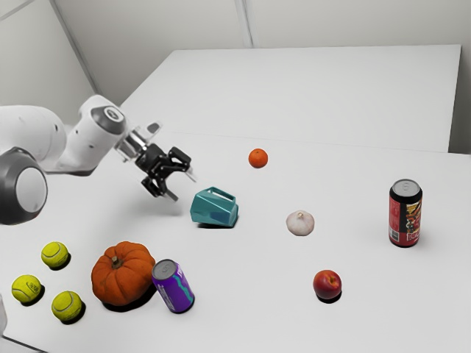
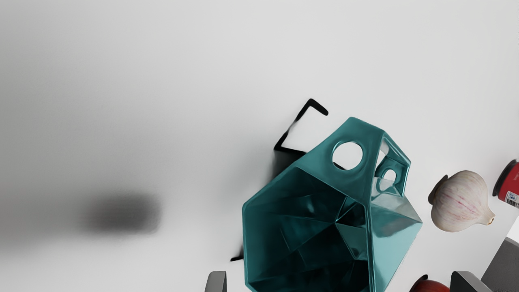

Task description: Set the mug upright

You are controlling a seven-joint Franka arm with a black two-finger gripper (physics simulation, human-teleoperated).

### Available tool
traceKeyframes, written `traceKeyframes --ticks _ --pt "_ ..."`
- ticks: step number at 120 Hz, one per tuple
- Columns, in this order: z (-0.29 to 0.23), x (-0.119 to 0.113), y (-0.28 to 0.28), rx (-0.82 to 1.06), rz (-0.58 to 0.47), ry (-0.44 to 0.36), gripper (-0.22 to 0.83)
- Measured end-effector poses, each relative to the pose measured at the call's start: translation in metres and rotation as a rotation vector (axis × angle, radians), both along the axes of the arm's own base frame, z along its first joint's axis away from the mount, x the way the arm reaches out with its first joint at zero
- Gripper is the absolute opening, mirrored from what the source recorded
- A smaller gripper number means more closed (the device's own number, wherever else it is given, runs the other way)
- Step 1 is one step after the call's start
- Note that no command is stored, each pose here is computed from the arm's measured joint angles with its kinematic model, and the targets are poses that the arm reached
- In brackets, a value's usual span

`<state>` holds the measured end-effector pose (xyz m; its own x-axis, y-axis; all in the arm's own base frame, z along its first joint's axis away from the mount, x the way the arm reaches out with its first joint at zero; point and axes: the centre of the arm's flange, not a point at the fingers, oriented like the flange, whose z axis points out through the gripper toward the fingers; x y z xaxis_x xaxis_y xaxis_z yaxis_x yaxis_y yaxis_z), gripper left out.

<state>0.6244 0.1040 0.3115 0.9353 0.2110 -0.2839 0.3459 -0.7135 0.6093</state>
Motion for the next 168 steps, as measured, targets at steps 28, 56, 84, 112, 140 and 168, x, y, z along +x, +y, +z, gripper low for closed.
traceKeyframes --ticks 28,56,84,112,140,168 --pt "-0.02 -0.004 -0.02 -0.069 0.007 0.015 0.62" --pt "-0.028 0.003 -0.043 -0.105 0.008 -0.007 0.62" --pt "-0.038 0.007 -0.058 -0.117 0.001 -0.014 0.53" --pt "-0.028 0.014 -0.062 -0.07 -0.023 -0.051 0.04" --pt "-0.01 0.026 -0.08 -0.051 -0.052 -0.102 -0.12" --pt "0.01 0.025 -0.101 0.014 -0.1 -0.12 -0.16"
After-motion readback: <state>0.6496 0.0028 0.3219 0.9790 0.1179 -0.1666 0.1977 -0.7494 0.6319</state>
